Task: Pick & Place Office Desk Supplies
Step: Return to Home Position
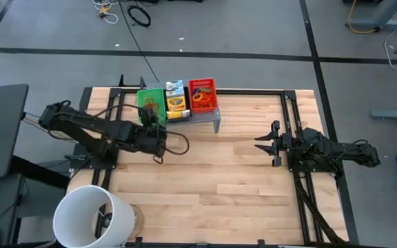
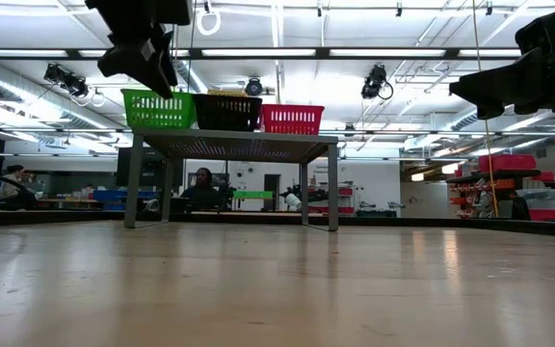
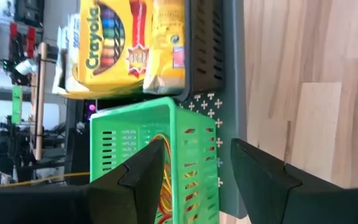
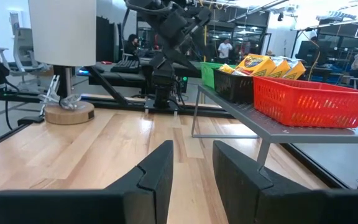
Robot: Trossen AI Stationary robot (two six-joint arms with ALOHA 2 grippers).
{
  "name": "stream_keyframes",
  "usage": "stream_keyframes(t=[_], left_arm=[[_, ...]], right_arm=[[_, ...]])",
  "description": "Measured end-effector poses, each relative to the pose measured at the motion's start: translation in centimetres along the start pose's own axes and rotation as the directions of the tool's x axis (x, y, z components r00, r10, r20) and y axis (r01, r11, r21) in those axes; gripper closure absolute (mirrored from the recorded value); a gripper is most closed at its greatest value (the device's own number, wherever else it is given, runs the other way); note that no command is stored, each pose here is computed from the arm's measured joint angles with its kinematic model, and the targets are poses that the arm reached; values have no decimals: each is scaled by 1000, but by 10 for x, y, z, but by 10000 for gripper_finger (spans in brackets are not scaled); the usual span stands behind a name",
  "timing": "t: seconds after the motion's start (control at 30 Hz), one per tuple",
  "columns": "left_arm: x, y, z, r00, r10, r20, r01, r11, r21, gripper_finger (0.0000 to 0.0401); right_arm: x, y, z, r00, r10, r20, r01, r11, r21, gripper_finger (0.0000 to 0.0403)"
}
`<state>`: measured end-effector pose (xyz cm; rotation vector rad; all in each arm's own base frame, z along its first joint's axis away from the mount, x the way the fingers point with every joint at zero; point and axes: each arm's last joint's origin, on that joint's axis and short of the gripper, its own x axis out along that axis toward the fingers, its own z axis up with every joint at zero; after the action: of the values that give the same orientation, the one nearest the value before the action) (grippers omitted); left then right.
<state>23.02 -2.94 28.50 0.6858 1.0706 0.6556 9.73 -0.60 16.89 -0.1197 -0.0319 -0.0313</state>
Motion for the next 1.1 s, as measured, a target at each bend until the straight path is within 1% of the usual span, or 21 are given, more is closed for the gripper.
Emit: stream_keyframes(t=[0.17, 0.27, 0.33, 0.47, 0.57, 0.7, 0.73, 0.77, 0.83, 0.87, 0.93, 0.97, 1.0, 1.03, 1.07, 1.1], left_arm=[[-20, 5, 10, 997, -10, 82, 11, 1000, -19, 210], [-40, 13, 20, 986, -45, 159, 53, 998, -44, 210], [-56, 21, 27, 972, -81, 222, 98, 993, -68, 210], [-92, 38, 41, 916, -143, 376, 207, 969, -136, 210], [-118, 50, 48, 854, -185, 486, 273, 955, -116, 210], [-143, 68, 51, 792, -195, 578, 337, 930, -149, 210], [-147, 71, 51, 783, -198, 590, 345, 927, -147, 210], [-149, 74, 51, 778, -199, 596, 358, 920, -161, 210], [-150, 77, 51, 772, -203, 603, 418, 876, -240, 210], [-151, 80, 50, 768, -203, 607, 433, 863, -260, 210], [-153, 86, 47, 742, -223, 632, 490, 824, -285, 210], [-155, 91, 46, 708, -237, 665, 539, 789, -293, 210], [-156, 94, 46, 656, -266, 706, 597, 755, -270, 210], [-158, 95, 45, 582, -309, 752, 659, 721, -214, 210], [-159, 93, 45, 491, -352, 797, 712, 690, -133, 210], [-161, 89, 45, 374, -388, 842, 756, 654, -35, 210]], right_arm=[[0, 0, 0, 1000, 0, 0, 0, 1000, 0, 284], [0, 0, 0, 1000, 0, 0, 0, 1000, 0, 284], [0, 0, 0, 1000, 0, 0, 0, 1000, 0, 284], [0, 0, 0, 1000, 4, 0, -4, 1000, 0, 284], [0, 0, 0, 1000, 3, 0, -3, 1000, 0, 284], [0, 0, 0, 1000, 3, 0, -3, 1000, 0, 284], [0, 0, 0, 1000, 3, 0, -3, 1000, 0, 284], [0, 0, 0, 1000, 3, 0, -3, 1000, 0, 284], [0, 0, 0, 1000, 3, 0, -3, 1000, 0, 284], [0, 0, 0, 1000, 3, 0, -3, 1000, 0, 284], [0, 0, 0, 1000, 3, 0, -3, 1000, 0, 284], [0, 0, 0, 1000, 3, 0, -3, 1000, 0, 284], [0, 0, 0, 1000, 3, 0, -3, 1000, 0, 284], [0, 0, 0, 1000, 3, 0, -3, 1000, 0, 284], [0, 0, 0, 1000, 2, 0, -2, 1000, 0, 284], [0, 0, 0, 1000, 2, 0, -2, 1000, 0, 284]])
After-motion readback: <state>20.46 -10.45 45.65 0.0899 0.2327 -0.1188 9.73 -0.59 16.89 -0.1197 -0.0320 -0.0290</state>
